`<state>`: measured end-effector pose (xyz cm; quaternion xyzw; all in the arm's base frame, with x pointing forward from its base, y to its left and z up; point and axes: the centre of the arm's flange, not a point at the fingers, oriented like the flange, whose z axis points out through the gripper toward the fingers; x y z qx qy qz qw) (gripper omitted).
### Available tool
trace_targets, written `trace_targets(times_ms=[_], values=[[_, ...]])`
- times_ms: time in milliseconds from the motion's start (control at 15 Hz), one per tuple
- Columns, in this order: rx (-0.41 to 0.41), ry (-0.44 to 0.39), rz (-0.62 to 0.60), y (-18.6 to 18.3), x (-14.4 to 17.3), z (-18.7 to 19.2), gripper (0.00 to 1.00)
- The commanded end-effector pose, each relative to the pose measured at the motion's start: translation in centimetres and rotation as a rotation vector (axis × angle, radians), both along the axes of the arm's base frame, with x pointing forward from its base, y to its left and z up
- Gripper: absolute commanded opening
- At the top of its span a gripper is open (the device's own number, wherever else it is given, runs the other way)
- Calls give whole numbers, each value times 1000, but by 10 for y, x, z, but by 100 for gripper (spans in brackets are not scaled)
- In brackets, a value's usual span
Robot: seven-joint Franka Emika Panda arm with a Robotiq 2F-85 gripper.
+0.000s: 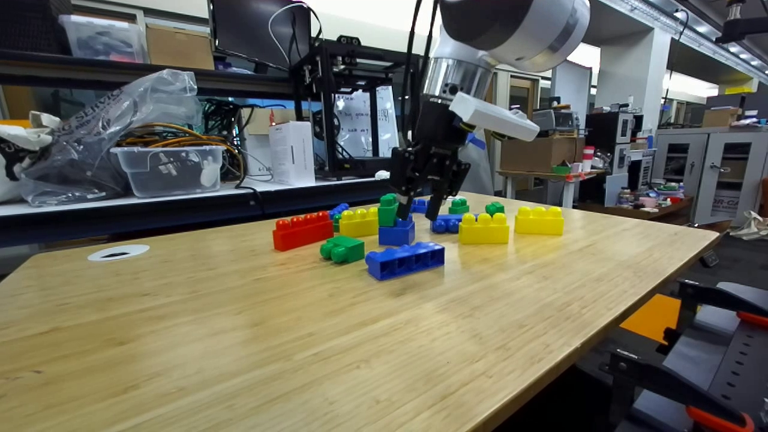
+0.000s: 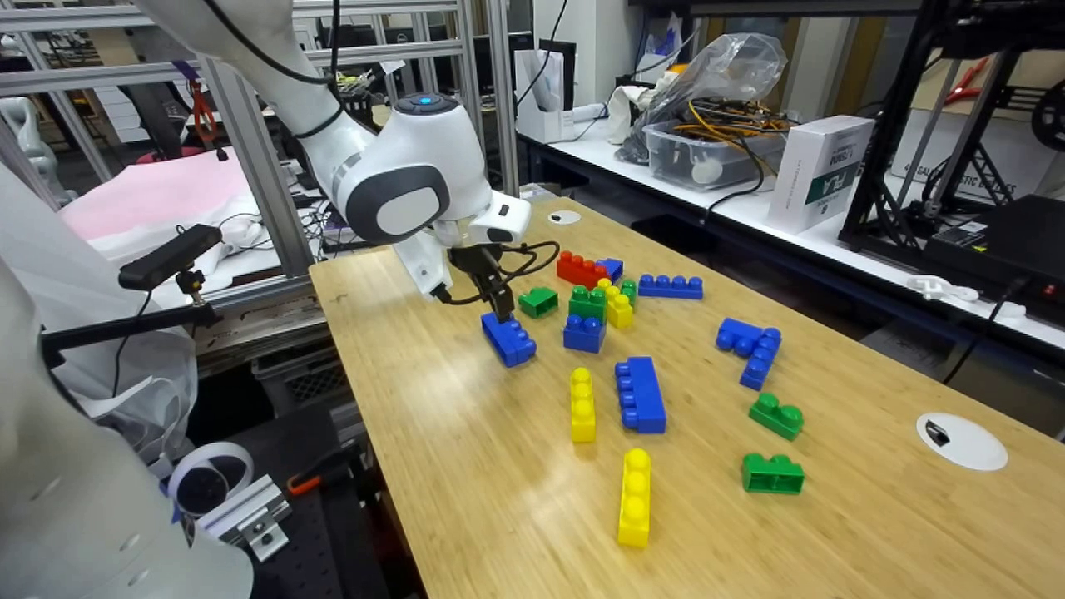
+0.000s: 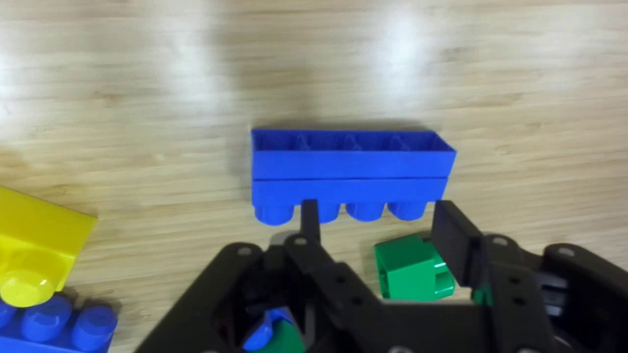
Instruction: Remove the blue building block from the center left of the table and put it on the blue and green one
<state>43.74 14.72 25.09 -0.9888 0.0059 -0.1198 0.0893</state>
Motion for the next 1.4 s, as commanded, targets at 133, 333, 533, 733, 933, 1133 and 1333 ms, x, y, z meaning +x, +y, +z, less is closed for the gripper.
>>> trace_targets(times_ms=[133,333,533,733,933,1133,1333], values=[[-1,135,146,-22,0,1,94],[-67,234,294,-37,-4,-2,100],[-128,308,434,-47,-5,0,100],[-167,361,583,-50,0,9,100],[-217,397,733,-49,9,20,100],[-266,411,885,-47,17,23,100],[-253,389,867,-44,14,26,100]])
